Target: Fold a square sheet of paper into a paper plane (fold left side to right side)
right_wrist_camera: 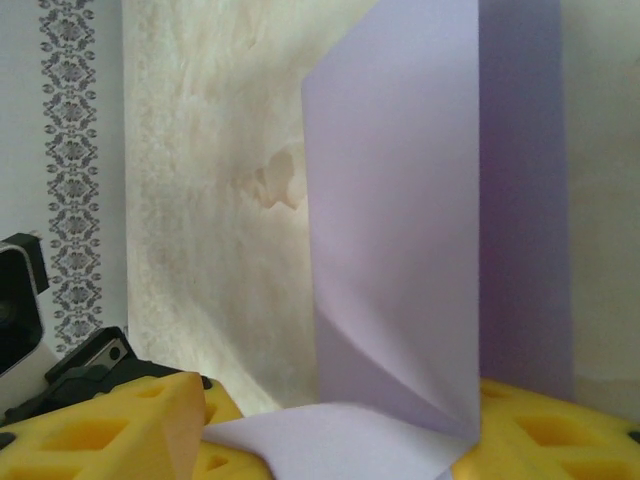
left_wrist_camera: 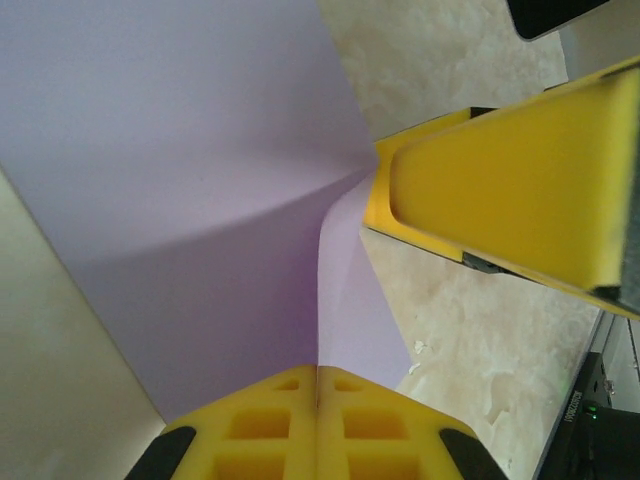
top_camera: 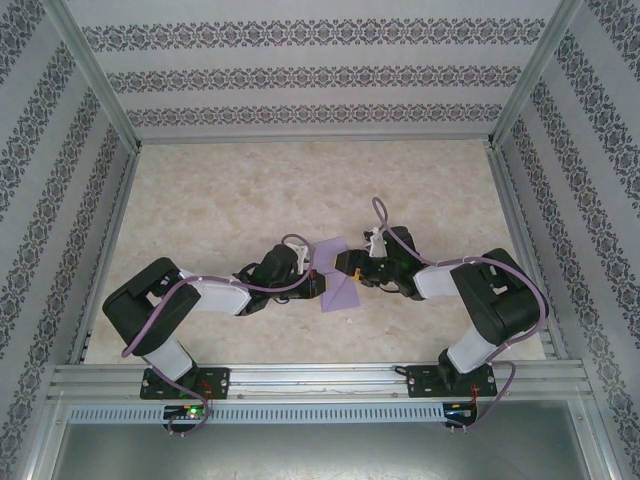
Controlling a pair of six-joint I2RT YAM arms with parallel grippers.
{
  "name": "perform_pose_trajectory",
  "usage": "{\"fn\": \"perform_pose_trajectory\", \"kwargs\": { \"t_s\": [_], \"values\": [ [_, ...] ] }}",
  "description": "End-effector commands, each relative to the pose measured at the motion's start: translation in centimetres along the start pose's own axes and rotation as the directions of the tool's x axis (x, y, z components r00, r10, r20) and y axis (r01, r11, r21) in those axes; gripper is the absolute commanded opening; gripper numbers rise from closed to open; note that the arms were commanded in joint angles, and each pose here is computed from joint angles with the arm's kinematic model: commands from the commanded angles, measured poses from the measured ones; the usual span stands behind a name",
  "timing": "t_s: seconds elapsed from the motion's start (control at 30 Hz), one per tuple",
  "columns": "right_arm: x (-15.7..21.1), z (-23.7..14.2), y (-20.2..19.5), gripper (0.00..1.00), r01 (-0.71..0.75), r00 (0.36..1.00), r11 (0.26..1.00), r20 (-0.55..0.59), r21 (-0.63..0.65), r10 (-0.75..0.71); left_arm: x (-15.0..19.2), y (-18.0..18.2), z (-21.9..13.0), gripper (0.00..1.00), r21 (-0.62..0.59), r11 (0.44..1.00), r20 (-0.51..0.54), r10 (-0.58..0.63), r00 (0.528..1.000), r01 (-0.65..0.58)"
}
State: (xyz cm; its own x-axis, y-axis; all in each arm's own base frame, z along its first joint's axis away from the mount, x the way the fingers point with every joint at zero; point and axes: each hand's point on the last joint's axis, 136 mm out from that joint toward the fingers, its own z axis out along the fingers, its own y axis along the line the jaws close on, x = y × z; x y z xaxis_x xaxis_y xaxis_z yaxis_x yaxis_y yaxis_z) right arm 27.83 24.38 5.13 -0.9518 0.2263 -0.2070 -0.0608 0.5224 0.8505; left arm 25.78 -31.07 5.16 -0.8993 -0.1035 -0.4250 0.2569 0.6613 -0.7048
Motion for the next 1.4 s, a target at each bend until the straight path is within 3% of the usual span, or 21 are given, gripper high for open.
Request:
{"fn": "perform_pose_trajectory", "kwargs": {
  "t_s": [0.0, 0.5, 0.77, 0.9, 1.0, 1.23, 1.37],
  "values": [
    [-0.8, 0.4, 1.6, 0.60, 0.048, 0.999, 0.998, 0.018, -0.050, -0.047, -0.5, 0.6, 0.0, 0.06, -0.011, 1.000, 0.042, -0.018, 0.999, 0.018],
    [0.0, 1.5, -0.2, 0.47, 0.073, 0.997, 0.997, 0.010, 0.016, -0.073, 0.9, 3.7, 0.9, 0.17, -0.113, 0.993, 0.010, -0.036, 0.999, 0.037],
    [0.5, 2.0, -0.7, 0.29, 0.100, 0.995, 0.994, -0.002, 0.046, -0.100, 1.1, 4.3, 1.1, 0.18, -0.131, 0.991, 0.007, -0.039, 0.999, 0.039],
    [0.4, 1.9, -0.6, 0.14, 0.113, 0.994, 0.993, 0.005, 0.046, -0.113, 0.9, 4.0, 0.7, 0.21, -0.121, 0.992, 0.017, -0.030, 0.999, 0.032],
    [0.0, 1.4, 0.0, 0.01, 0.133, 0.991, 0.990, 0.023, 0.041, -0.134, 0.0, 3.0, -0.3, 0.26, -0.099, 0.995, 0.052, -0.010, 0.999, 0.015],
    [-3.0, -2.0, 3.5, 0.00, 0.208, 0.967, 0.978, 0.153, -0.023, -0.202, -3.4, -0.1, -5.1, 0.40, -0.105, 0.992, 0.172, 0.085, 0.981, -0.068],
    [-5.2, -5.0, 6.5, 0.00, 0.240, 0.948, 0.966, 0.238, -0.098, -0.212, -5.9, -2.7, -9.5, 0.57, -0.078, 0.991, 0.327, 0.130, 0.936, -0.110]
  ]
}}
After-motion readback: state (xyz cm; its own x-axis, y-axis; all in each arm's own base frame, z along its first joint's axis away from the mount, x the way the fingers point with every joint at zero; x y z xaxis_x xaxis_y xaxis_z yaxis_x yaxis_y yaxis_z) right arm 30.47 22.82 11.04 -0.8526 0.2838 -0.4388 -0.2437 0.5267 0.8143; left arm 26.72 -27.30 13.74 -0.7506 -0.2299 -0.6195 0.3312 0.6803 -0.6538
